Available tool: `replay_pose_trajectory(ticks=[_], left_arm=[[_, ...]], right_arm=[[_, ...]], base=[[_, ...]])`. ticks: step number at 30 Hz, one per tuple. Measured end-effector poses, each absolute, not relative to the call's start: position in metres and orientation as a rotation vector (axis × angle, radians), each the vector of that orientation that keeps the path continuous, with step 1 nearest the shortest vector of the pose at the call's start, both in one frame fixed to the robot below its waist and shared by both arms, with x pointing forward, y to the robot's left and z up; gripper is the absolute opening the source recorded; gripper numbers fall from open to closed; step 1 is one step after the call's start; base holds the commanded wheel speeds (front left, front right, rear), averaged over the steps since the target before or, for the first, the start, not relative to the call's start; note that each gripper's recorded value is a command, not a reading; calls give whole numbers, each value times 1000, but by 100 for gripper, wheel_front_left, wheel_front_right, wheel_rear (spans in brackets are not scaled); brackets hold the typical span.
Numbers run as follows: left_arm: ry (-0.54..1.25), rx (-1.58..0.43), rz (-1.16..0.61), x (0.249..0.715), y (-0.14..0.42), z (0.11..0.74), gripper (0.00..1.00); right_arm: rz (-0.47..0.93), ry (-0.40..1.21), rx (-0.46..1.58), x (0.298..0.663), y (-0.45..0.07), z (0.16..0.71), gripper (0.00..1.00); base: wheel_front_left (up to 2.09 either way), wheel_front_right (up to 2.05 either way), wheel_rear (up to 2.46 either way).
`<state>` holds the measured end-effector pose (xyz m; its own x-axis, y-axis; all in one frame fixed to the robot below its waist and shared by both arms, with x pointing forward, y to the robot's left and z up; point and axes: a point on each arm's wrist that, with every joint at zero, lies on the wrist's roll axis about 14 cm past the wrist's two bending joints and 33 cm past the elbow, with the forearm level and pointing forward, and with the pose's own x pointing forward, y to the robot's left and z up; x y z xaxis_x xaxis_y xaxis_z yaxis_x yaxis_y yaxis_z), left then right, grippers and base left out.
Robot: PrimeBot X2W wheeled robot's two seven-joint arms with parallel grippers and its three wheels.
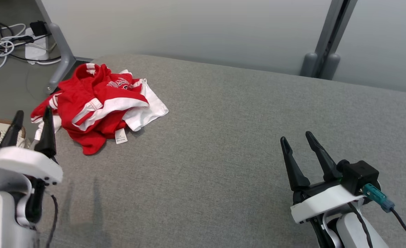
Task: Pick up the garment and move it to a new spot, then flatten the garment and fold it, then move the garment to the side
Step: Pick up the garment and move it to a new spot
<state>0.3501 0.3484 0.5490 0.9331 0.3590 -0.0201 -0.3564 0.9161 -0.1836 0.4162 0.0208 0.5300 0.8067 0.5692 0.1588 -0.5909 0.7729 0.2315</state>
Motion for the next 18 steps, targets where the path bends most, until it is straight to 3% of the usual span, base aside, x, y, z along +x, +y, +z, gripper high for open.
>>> replay_pose_trajectory(ticks=[18], left_arm=[[485,-304,361,470,380,487,100]], right_arm=[[499,-125,241,465,-35,522,100]], base=[[0,0,0]])
